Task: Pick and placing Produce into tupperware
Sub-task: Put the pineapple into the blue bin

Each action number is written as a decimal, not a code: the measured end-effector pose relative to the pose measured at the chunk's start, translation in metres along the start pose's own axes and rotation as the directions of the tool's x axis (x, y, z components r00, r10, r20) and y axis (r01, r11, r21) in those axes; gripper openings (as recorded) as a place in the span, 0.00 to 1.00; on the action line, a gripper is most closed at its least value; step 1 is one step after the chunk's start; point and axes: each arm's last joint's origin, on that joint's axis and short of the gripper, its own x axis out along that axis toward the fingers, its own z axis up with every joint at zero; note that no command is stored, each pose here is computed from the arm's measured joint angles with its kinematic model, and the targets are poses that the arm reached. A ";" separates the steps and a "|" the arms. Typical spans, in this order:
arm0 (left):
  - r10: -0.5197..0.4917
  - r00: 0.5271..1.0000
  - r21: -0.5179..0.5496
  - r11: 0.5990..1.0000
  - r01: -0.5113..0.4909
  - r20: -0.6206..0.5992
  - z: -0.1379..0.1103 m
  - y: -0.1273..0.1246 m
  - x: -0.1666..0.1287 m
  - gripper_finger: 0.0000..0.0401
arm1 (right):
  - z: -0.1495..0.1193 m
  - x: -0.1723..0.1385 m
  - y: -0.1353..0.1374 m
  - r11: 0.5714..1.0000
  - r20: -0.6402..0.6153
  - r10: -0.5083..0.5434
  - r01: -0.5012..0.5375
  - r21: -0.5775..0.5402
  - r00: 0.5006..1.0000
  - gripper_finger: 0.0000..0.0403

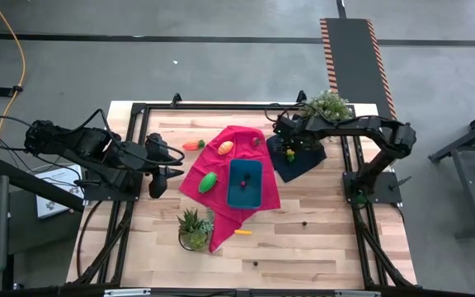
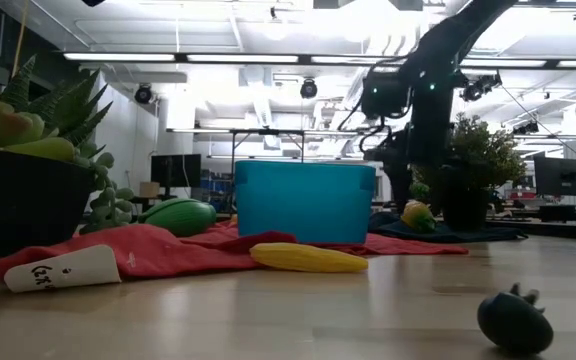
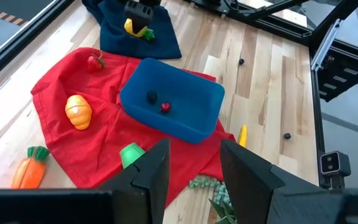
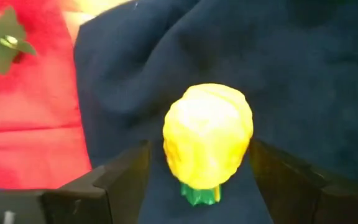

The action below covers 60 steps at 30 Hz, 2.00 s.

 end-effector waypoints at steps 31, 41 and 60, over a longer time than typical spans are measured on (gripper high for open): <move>0.016 1.000 -0.014 1.000 -0.016 0.010 0.000 0.000 0.000 0.32 | 0.002 0.012 0.007 0.999 -0.011 0.041 -0.041 -0.015 0.999 0.47; 0.019 1.000 -0.013 1.000 -0.019 0.012 0.000 0.001 0.000 0.32 | 0.004 -0.005 0.023 0.994 -0.013 0.077 -0.078 -0.078 0.997 0.48; 0.018 1.000 0.008 1.000 -0.018 0.011 0.000 0.001 0.000 0.32 | 0.014 -0.096 0.076 0.938 0.063 0.206 -0.179 -0.295 0.976 0.48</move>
